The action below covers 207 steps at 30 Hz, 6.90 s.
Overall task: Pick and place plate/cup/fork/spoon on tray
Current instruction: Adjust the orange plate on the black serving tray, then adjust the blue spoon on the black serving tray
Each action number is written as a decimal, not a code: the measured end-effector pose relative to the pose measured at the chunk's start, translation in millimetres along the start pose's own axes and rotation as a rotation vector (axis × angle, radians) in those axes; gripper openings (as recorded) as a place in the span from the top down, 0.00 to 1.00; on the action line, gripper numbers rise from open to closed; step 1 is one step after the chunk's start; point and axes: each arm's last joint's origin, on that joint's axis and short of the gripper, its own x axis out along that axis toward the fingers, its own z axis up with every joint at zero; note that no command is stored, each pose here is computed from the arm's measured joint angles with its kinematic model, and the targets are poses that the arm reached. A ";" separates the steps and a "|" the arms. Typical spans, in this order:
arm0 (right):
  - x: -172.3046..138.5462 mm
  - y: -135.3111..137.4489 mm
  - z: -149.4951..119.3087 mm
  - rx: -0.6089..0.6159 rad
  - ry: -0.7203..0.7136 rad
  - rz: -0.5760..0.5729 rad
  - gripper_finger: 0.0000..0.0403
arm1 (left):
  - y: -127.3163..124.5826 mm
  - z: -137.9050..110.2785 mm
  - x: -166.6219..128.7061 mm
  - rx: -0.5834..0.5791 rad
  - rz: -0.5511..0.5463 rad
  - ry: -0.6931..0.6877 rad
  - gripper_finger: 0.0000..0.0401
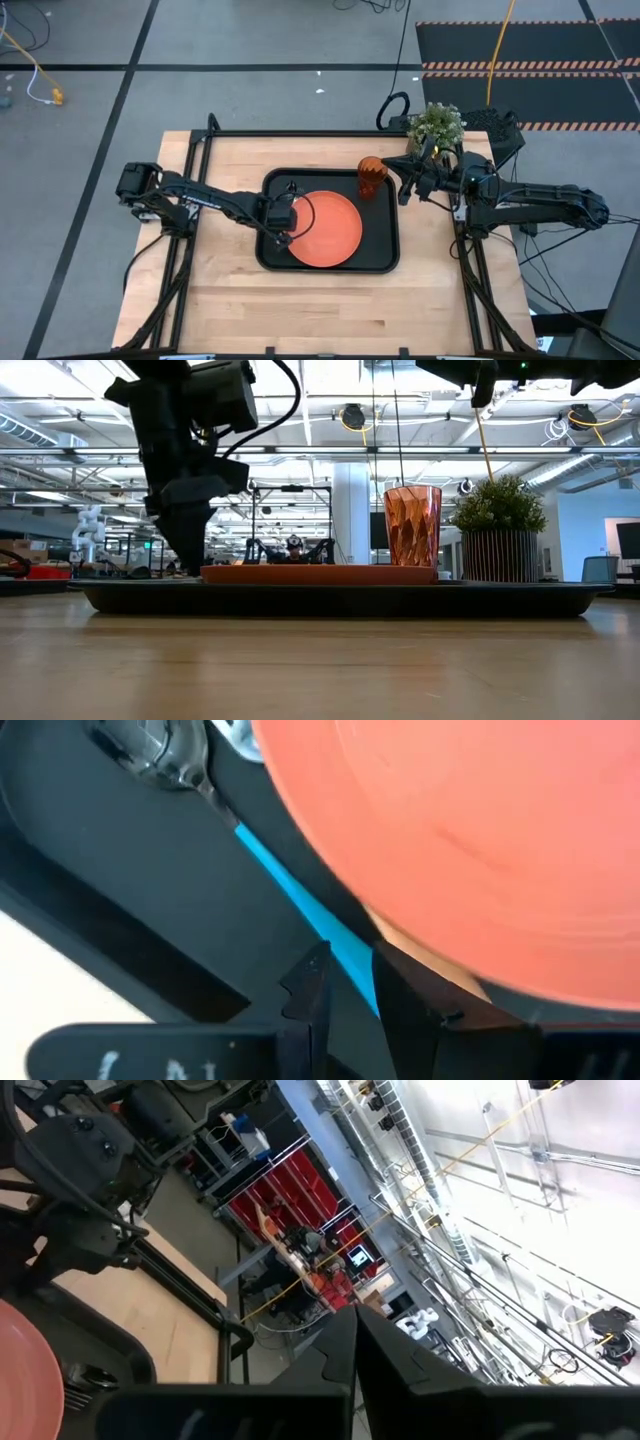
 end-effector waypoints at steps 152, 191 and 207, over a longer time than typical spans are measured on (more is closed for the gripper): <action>192.6 59.6 18.0 0.333 0.750 0.718 0.92 | 185.1 14.2 -106.9 0.442 -0.641 -1.237 0.80; 276.5 123.6 24.4 0.379 0.407 0.624 0.70 | 194.3 -0.6 -104.4 0.308 -0.192 -1.143 0.80; 279.7 121.9 42.0 0.426 0.094 0.799 0.71 | 185.3 0.0 -103.6 0.287 -0.262 -1.126 0.80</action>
